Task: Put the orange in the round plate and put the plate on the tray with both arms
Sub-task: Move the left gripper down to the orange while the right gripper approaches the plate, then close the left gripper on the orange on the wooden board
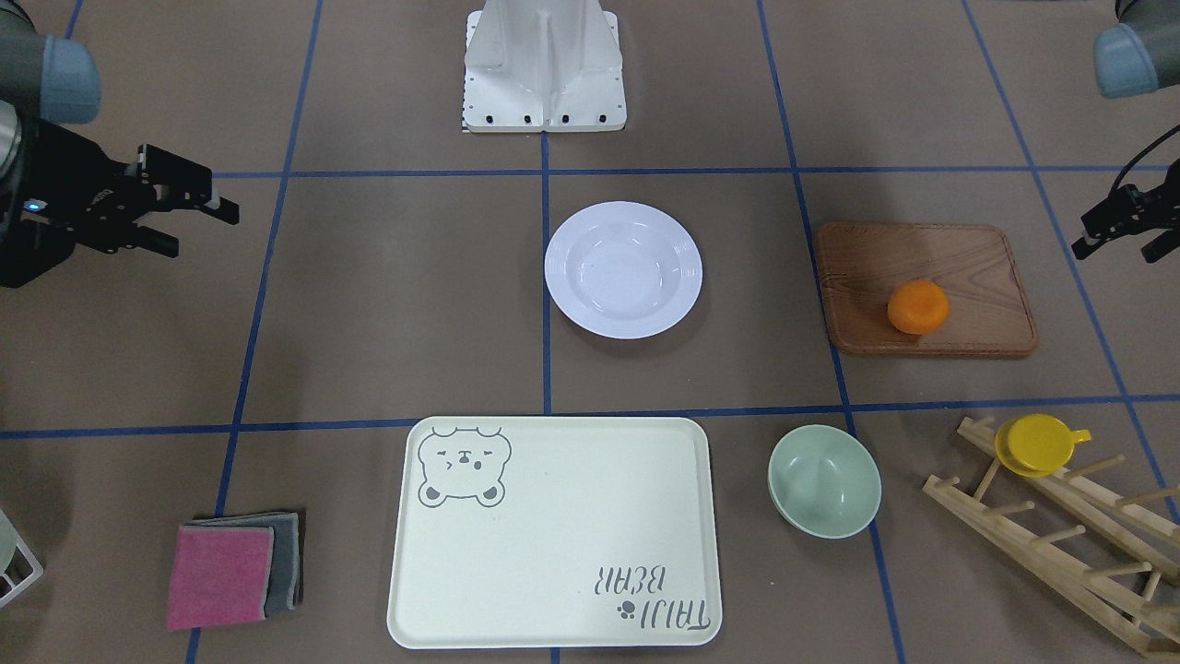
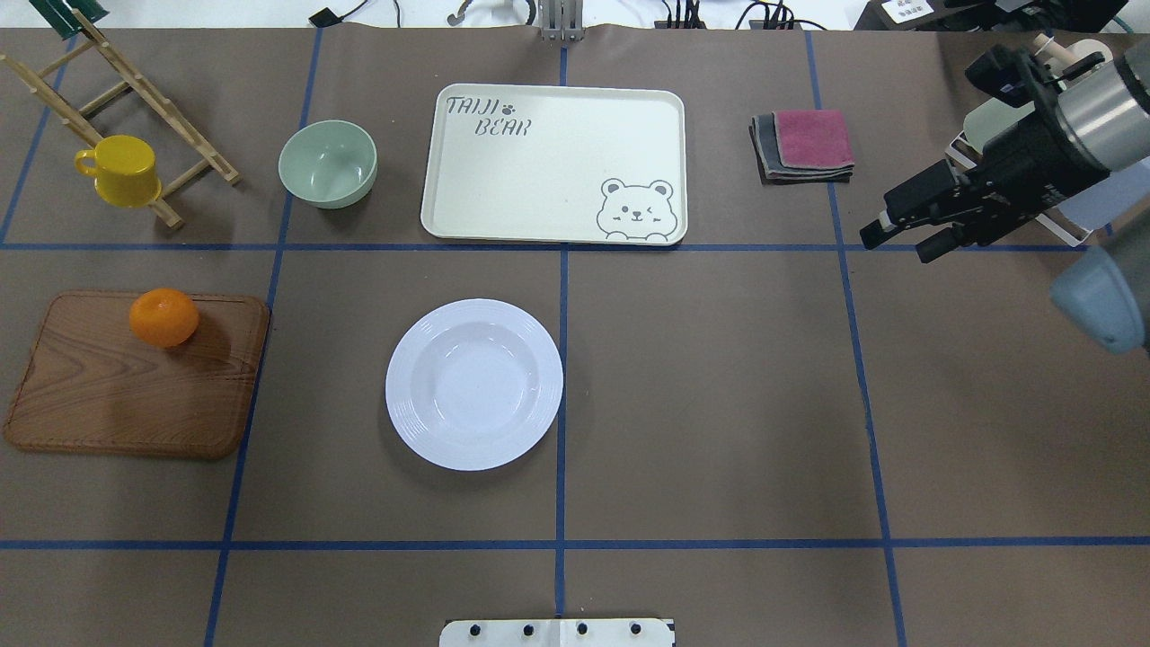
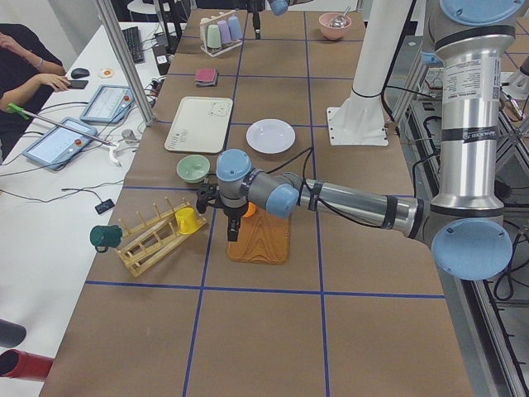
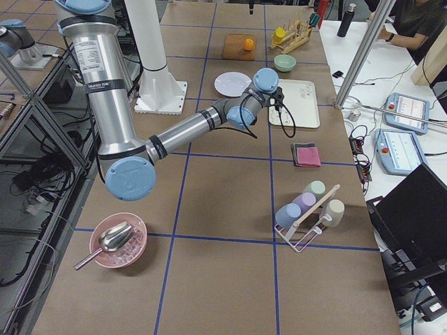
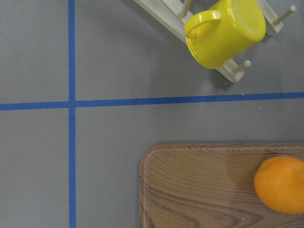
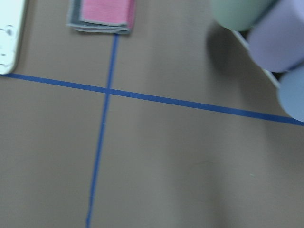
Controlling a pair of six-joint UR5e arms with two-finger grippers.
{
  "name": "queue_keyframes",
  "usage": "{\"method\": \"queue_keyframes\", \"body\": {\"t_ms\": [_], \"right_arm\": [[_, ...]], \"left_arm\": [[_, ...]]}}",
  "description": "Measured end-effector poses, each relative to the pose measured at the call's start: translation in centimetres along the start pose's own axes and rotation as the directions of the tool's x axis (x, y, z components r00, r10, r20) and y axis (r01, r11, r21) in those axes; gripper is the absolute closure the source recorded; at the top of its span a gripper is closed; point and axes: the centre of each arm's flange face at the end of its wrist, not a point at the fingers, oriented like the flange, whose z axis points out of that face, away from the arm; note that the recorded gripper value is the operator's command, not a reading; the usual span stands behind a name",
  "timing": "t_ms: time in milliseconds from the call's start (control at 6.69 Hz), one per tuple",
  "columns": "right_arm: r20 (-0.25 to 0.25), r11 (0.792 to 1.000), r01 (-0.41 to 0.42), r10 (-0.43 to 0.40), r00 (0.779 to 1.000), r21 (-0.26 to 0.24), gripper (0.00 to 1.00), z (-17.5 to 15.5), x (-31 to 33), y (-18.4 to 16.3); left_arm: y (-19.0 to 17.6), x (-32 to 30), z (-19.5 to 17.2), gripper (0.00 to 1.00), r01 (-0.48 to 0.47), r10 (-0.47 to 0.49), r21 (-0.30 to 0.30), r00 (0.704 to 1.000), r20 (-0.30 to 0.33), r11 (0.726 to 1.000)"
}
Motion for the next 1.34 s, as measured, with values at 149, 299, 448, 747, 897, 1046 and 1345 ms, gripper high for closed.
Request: {"method": "queue_keyframes", "body": {"t_ms": [149, 299, 448, 747, 897, 1046, 1345], "right_arm": [[0.058, 0.996, -0.055, 0.050, 0.997, 0.075, 0.00, 3.8, -2.4, 1.1], [0.143, 0.983, -0.128, 0.109, 0.984, 0.132, 0.00, 7.6, -4.9, 2.8], [0.199, 0.972, -0.180, 0.149, 0.969, 0.151, 0.00, 10.0, -6.5, 4.2], [0.250, 0.956, -0.252, 0.210, 0.945, 0.150, 0.00, 12.1, -8.5, 5.5], [0.265, 0.953, -0.267, 0.222, 0.938, 0.144, 0.00, 12.6, -9.4, 5.8], [0.272, 0.951, -0.275, 0.231, 0.934, 0.138, 0.00, 13.0, -9.9, 6.1], [0.281, 0.950, -0.280, 0.232, 0.931, 0.142, 0.00, 13.7, -10.5, 6.7]], "left_arm": [[-0.3, 1.6, 0.7, 0.02, 0.010, -0.010, -0.004, 1.000, -0.009, 1.000], [-0.8, 4.0, 1.4, 0.01, 0.022, -0.022, -0.003, 1.000, -0.007, 1.000], [-0.8, 6.8, 2.4, 0.01, 0.032, -0.032, 0.002, 0.999, 0.007, 0.999], [0.2, 12.1, 5.2, 0.01, 0.053, -0.053, -0.006, 0.998, 0.030, 0.999], [0.8, 13.9, 6.7, 0.01, 0.061, -0.060, -0.015, 0.998, 0.034, 0.998], [1.1, 14.7, 7.7, 0.01, 0.070, -0.069, -0.024, 0.997, 0.036, 0.997], [1.2, 15.0, 10.5, 0.01, 0.072, -0.069, -0.040, 0.996, 0.062, 0.997]]}}
